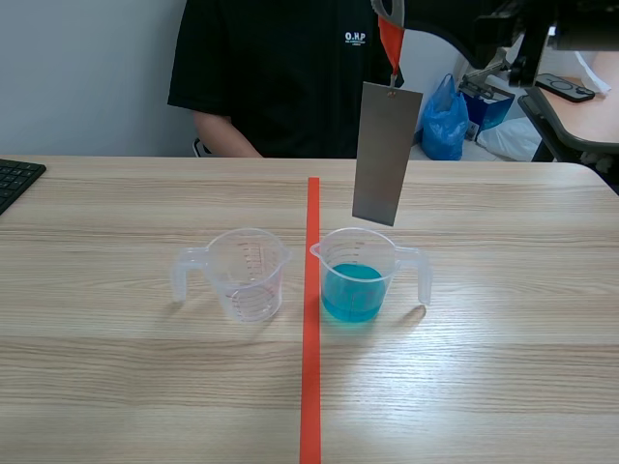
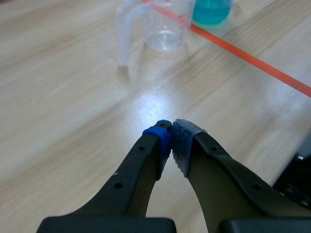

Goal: Do the redox reaction experiment.
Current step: 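Raise the plate and point at it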

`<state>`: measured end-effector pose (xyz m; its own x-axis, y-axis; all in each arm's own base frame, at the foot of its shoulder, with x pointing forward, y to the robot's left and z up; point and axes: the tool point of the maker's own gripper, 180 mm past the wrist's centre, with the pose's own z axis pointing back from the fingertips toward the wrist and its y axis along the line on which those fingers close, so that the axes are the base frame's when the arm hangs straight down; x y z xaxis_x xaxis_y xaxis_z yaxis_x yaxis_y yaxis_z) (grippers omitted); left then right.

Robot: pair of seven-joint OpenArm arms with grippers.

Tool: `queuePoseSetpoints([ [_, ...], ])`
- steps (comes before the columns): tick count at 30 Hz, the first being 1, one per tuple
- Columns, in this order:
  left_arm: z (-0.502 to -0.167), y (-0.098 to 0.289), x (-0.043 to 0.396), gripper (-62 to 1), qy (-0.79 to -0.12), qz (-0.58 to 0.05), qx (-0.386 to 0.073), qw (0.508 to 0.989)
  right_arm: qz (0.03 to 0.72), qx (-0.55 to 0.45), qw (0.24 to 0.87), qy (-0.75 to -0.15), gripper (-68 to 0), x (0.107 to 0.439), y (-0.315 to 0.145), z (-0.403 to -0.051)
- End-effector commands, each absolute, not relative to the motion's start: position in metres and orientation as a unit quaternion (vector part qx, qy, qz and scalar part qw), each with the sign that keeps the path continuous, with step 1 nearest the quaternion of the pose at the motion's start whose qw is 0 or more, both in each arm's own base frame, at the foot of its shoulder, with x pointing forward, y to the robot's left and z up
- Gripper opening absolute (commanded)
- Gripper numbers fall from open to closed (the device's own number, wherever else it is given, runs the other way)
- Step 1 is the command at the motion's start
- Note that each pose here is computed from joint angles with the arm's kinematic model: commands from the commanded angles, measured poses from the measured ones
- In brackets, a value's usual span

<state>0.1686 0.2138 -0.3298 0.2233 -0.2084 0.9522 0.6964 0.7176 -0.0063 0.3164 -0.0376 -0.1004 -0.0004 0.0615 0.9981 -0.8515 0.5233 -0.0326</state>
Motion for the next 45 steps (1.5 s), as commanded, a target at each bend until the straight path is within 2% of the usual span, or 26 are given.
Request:
queuePoseSetpoints([
  [1, -0.325, 0.204, 0.182, -56.9, -0.559, -0.298, -0.232, 0.738, 0.367, 0.324, 0.611, -0.622, -66.2, 0.316, -0.039, -0.086],
  [16, -0.292, 0.111, 0.277, -56.9, -0.591, -0.302, -0.322, 0.676, 0.367, 0.324, 0.611, -0.622, -66.2, 0.316, -0.039, -0.086],
  [29, -0.271, 0.030, 0.311, -56.9, -0.585, -0.341, -0.373, 0.634, 0.367, 0.324, 0.611, -0.622, -66.2, 0.316, -0.039, -0.086],
  [45, -0.283, -0.012, 0.337, -56.9, -0.574, -0.304, -0.412, 0.638, 0.367, 0.324, 0.612, -0.621, -66.2, 0.316, -0.039, -0.086],
])
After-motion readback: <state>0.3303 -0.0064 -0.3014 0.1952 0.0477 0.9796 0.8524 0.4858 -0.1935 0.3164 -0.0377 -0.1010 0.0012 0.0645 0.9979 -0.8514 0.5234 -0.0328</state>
